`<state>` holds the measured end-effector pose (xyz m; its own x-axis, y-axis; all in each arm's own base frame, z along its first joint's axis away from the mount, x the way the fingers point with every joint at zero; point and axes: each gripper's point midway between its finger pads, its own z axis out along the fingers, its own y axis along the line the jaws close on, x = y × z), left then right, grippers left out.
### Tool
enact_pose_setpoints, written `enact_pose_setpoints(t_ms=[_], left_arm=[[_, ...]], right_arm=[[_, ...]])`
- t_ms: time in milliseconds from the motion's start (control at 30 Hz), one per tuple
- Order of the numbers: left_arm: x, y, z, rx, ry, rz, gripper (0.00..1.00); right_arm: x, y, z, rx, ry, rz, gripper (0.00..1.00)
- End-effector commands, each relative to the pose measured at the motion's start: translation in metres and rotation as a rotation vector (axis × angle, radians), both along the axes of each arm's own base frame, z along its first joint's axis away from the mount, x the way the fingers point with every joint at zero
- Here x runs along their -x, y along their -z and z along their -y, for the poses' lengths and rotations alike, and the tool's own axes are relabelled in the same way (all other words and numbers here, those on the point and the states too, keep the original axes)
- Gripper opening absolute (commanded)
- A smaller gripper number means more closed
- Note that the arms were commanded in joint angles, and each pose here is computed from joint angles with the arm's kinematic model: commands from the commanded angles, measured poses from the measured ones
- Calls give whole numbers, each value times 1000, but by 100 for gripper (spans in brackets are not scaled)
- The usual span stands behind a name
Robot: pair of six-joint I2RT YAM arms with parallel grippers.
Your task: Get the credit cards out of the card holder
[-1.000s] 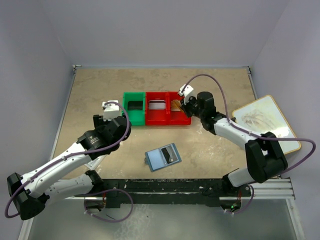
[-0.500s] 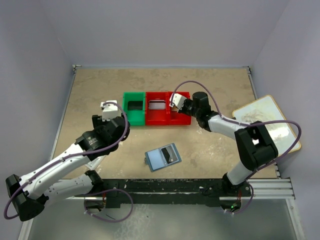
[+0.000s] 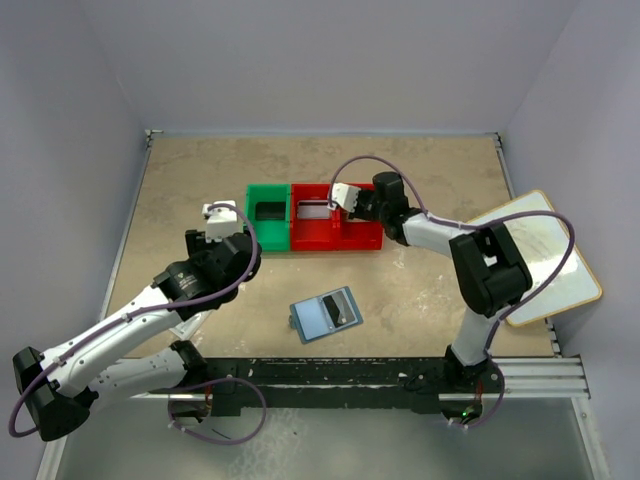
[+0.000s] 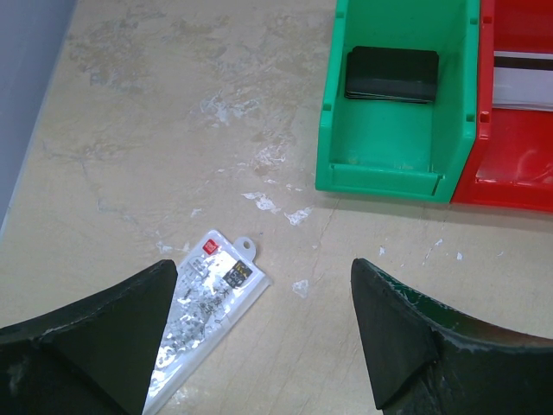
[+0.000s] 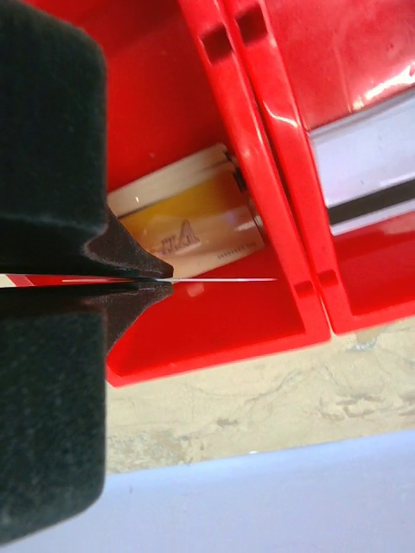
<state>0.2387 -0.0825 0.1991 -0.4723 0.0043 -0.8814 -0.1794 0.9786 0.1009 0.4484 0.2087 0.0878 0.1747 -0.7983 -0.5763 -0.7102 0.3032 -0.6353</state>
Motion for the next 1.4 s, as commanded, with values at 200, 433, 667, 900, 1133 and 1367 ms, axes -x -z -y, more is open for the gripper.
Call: enact_pose_setpoints(t_ms=[200,433,667,900,1133,1367], left_arm=[[-3,-8,0,4,3,25,79],[-3,-8,1,5,6,23,78],[-3,-7,1,1,7,20,78],[-4,-5,2,-6,10,12,77],[-5,-4,3,-8,12,9,77],[-5,-2,4,-14,12,4,76]], right_arm=[[-30,-13,-12,37,-32,34,0],[-28,2,-10,74,-39,-8,1],[-31,21,3,155,5,-51,5],[-26,30,5,159,7,-86,8],[-18,25,1,146,-13,-117,18],[-11,8,-3,108,-28,-128,30]])
